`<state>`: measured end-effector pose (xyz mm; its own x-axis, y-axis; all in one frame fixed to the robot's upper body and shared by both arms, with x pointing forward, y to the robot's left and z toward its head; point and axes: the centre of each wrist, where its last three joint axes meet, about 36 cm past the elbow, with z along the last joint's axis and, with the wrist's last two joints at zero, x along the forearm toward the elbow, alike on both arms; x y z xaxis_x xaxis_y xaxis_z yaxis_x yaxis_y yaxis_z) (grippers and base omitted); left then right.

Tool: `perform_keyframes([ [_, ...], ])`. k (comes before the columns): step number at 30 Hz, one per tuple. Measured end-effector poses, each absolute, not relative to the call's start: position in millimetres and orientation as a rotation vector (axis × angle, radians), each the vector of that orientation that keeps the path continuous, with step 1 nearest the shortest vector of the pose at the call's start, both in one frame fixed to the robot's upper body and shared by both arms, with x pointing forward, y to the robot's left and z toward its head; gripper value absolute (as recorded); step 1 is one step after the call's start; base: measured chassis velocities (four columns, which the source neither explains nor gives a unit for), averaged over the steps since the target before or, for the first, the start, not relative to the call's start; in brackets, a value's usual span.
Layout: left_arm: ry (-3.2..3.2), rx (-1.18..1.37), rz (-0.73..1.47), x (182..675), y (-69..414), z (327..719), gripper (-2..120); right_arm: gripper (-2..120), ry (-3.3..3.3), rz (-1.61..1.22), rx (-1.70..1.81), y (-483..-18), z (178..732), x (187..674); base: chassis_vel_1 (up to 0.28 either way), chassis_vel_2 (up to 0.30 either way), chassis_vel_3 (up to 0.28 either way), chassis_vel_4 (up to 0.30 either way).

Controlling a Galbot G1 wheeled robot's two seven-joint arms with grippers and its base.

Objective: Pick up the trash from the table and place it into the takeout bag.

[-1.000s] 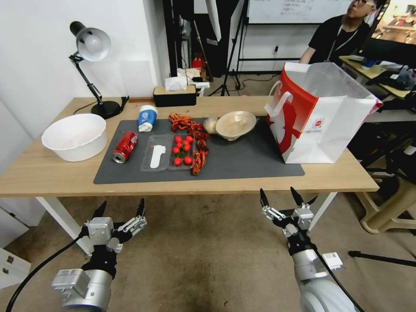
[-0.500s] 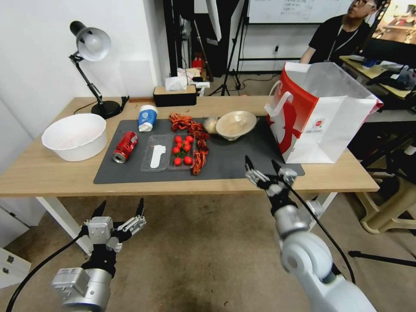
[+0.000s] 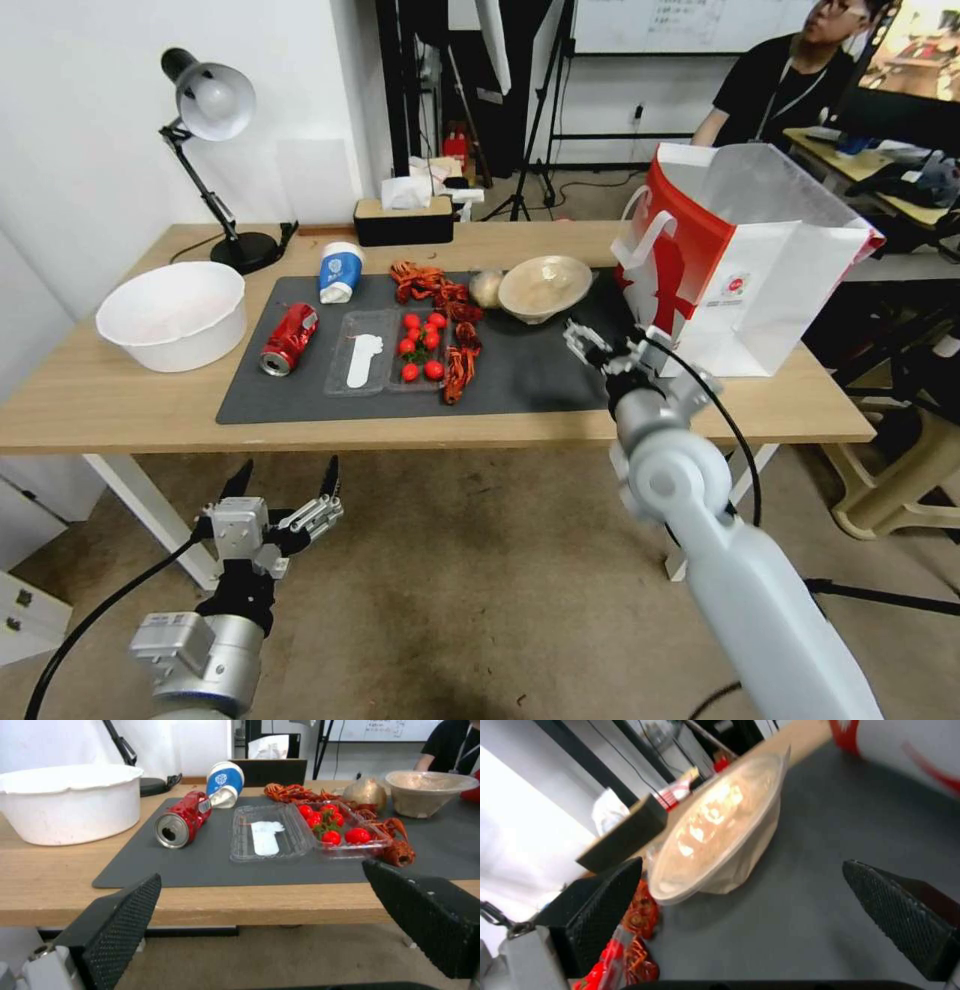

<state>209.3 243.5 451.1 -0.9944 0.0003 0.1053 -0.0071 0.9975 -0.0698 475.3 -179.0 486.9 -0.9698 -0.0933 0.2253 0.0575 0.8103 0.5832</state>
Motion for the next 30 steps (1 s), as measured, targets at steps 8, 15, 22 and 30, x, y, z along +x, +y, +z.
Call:
perform_keyframes([
  [8,-3.028,0.009,0.112,209.9,244.2,448.1,100,100,-2.699,-0.919,0.008,-163.6,498.4,515.2,0.000,0.000,0.000,0.000],
  [15,-3.030,0.009,0.110,211.5,244.8,445.1,100,100,-2.602,-0.962,-0.061,-154.8,511.5,553.9,0.000,0.000,0.000,0.000],
  [22,-3.034,0.006,0.109,211.5,245.0,444.8,100,100,-2.539,-0.970,-0.111,-151.7,512.1,577.7,0.000,0.000,0.000,0.000],
  [30,-3.032,0.008,0.106,211.3,247.0,444.2,100,100,-2.493,-0.952,-0.127,-142.0,509.6,600.6,0.000,0.000,0.000,0.000],
])
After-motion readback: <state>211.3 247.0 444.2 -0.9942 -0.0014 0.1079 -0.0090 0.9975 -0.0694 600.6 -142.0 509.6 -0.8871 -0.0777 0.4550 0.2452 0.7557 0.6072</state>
